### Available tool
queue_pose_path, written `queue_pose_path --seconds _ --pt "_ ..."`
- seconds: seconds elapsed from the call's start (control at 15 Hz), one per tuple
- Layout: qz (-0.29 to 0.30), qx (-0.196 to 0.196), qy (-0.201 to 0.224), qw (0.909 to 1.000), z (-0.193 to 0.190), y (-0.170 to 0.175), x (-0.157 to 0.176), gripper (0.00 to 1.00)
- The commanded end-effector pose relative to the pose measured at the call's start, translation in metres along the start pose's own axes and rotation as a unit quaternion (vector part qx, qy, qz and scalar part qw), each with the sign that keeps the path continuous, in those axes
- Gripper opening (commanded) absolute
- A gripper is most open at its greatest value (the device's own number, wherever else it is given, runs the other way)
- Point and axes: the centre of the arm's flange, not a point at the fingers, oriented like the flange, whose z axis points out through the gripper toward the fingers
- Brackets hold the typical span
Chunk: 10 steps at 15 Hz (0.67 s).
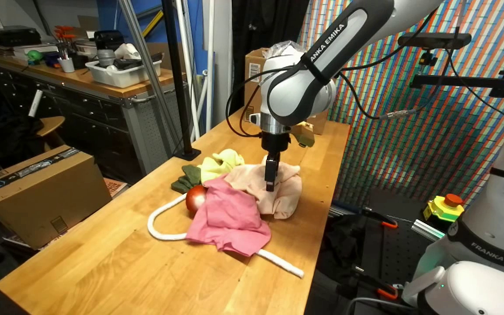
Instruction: Separate the clothes and the plush toy
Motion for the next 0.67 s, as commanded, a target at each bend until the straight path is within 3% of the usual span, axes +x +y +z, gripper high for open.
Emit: queue_pose_path --seconds 0.0,0.33,0.4,0.6 --pt "-0.012 -0.011 -0.001 0.9999 0.0081 0.0024 0.0113 1.0" --pt "-0.02 -0.017 -0.011 0.9996 0.018 0.0022 0.0115 1.0" --pt "-0.021 -0.019 -0.009 0.9996 0.0177 0.0023 0.0108 0.83" --pt "-0.021 -0.02 -0.007 0.9995 0.0166 0.0035 0.0096 0.56"
